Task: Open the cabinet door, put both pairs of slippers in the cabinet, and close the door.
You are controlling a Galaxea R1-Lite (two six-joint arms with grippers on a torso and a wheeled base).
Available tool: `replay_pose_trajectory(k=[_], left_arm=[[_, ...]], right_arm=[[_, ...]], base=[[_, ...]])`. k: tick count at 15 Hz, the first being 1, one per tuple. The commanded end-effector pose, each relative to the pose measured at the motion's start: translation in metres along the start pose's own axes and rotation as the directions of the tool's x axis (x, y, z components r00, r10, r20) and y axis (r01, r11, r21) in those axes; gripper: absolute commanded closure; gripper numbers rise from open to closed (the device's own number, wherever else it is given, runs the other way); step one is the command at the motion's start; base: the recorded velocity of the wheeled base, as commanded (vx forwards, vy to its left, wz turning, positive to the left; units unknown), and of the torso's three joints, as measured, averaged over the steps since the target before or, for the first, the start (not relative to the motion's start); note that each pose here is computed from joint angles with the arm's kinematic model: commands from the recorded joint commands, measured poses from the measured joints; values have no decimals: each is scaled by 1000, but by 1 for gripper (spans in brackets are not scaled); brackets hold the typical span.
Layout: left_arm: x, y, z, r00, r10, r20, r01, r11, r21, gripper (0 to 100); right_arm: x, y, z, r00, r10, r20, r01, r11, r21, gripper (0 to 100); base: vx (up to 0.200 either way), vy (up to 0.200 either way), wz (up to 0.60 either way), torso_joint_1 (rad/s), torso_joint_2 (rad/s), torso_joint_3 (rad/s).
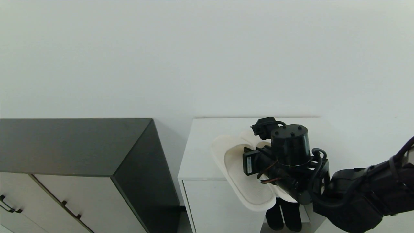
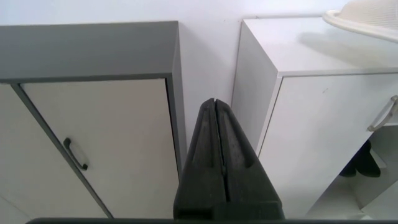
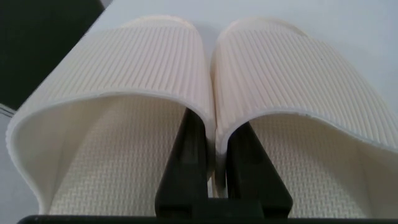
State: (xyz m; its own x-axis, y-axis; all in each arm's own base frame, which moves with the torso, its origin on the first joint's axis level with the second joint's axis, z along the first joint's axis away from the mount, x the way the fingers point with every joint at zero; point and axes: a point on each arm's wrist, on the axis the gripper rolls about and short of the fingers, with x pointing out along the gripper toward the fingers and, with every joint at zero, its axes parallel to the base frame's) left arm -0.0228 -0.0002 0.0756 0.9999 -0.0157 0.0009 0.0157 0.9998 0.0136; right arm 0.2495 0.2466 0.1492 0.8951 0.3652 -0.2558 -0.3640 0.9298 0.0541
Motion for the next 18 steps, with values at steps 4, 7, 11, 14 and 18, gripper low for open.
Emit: replay_pose_trajectory(k=[4,7,11,14,18], left_arm=[[0,0,0,1000,-1,1,1,1000,0,100],[0,0,0,1000,-1,-1,1,1000,0,100],[0,0,0,1000,-1,-1,1,1000,0,100],[0,0,0,1000,-1,1,1,1000,0,100],[0,0,0,1000,-1,1,1,1000,-1,100]], right_arm=[[2,0,-4,1000,-7,-11,7,1000,-5,100],[2,0,-4,1000,-10,-12,10,1000,-6,100],[2,0,-5,1000,-11,-14,10,1000,-6,100],[2,0,-6,1000,-11,-18,11,1000,-8,100],[2,-1,-8,1000,-13,-23,13,1000,-9,100]], base=[[-200,0,0,-5,0,4],[-200,0,0,2,2,4],[-200,0,0,2,5,0],[0,0,0,0,0,0],[0,0,0,0,0,0]])
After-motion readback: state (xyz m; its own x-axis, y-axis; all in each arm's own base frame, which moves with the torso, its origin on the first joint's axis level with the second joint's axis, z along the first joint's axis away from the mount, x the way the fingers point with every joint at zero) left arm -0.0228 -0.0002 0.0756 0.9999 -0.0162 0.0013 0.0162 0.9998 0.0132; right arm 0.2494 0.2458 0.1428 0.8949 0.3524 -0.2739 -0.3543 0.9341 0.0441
